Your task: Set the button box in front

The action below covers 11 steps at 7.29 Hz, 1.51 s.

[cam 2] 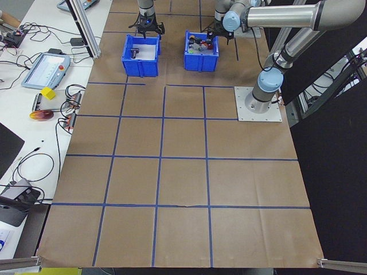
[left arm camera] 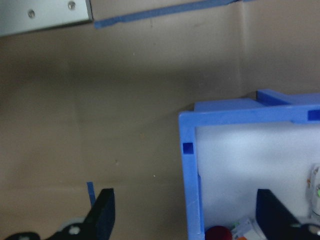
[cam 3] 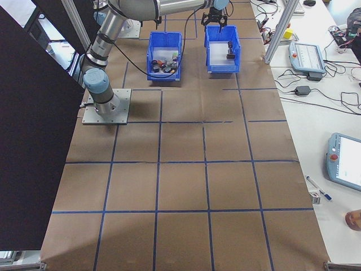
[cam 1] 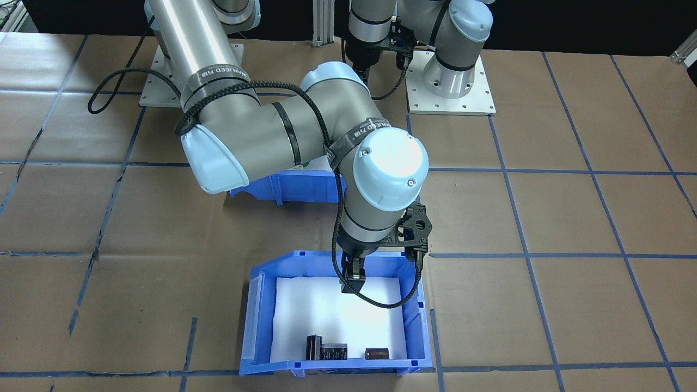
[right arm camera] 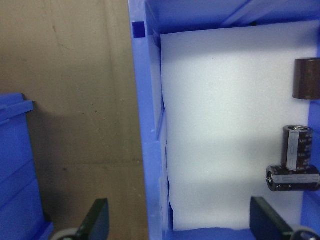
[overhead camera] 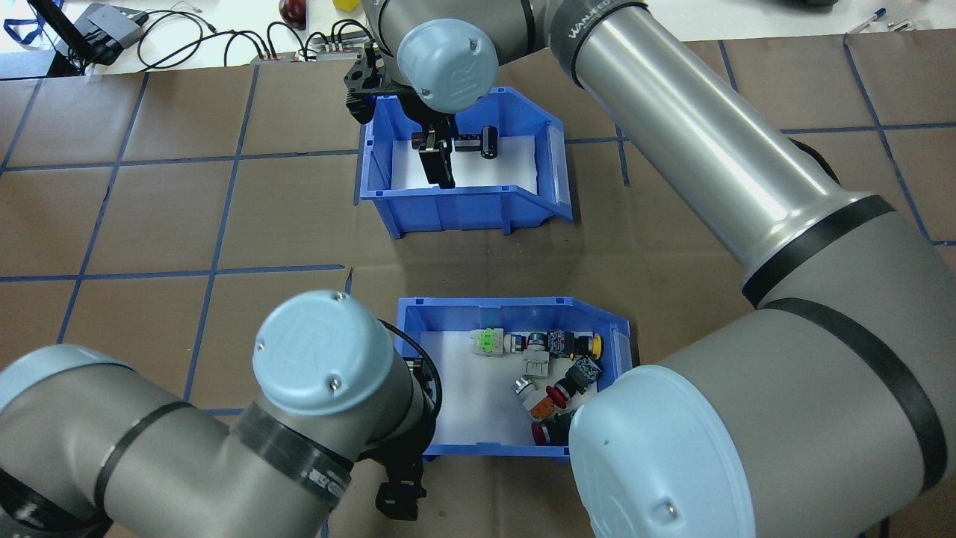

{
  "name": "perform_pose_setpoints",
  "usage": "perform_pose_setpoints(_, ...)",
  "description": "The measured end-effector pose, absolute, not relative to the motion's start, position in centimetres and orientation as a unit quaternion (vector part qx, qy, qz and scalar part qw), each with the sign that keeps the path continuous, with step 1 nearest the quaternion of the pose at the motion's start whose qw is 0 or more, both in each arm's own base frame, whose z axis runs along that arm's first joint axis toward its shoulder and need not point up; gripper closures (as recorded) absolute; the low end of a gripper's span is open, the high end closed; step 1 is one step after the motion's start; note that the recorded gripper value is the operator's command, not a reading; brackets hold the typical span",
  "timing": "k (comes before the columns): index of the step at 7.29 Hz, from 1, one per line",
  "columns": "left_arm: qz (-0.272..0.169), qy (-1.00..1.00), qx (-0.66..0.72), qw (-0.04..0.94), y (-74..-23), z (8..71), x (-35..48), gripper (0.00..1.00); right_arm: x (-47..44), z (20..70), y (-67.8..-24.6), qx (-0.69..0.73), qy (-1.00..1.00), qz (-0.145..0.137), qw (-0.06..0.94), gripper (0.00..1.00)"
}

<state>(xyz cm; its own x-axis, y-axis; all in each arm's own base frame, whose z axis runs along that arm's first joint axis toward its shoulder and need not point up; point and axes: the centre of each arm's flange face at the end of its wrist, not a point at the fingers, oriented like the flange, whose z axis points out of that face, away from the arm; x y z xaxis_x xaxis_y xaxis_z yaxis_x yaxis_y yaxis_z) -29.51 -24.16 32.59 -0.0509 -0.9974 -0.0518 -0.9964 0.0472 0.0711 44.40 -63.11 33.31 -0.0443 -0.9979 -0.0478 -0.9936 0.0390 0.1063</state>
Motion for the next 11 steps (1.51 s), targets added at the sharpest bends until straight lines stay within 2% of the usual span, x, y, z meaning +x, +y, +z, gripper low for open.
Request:
perform_pose_setpoints(2, -0.039, -0.704, 0.709, 0.03, -23.5, 29.7, -30.9, 0.01, 46.1, 29.9, -62.7, 0.7, -0.71, -0.076, 0.014, 0.0)
perform_pose_setpoints(3, -0.04, -0.695, 0.717, 0.031, -23.8, 28.7, -31.4, 0.01, 47.0, 28.3, -62.4, 0.701, -0.708, -0.085, 0.012, 0.09)
perform_pose_setpoints(4, -0.04, -0.689, 0.723, 0.033, -24.1, 28.2, -31.7, 0.01, 47.5, 27.2, -62.3, 0.701, -0.707, -0.09, 0.012, 0.36)
perform_pose_setpoints(6, -0.048, -0.685, 0.726, 0.031, -24.4, 27.5, -32.0, 0.01, 47.8, 26.5, -62.1, 0.701, -0.706, -0.094, 0.012, 0.83)
perform_pose_setpoints(7, -0.066, -0.685, 0.725, 0.029, -24.5, 26.8, -32.5, 0.06, 47.8, 26.5, -62.1, 0.702, -0.706, -0.095, 0.015, 0.94)
perform_pose_setpoints(8, -0.083, -0.689, 0.719, 0.035, -24.9, 26.1, -33.2, 0.25, 47.8, 26.6, -62.2, 0.703, -0.705, -0.095, 0.021, 0.96)
perform_pose_setpoints(10, -0.094, -0.701, 0.705, 0.043, -25.4, 25.4, -33.8, 0.8, 47.4, 28.0, -62.8, 0.704, -0.706, -0.077, 0.033, 0.96)
perform_pose_setpoints(11, -0.095, -0.704, 0.703, 0.044, -25.5, 25.3, -33.9, 1.0, 46.3, 29.9, -63.6, 0.704, -0.707, -0.059, 0.045, 0.97)
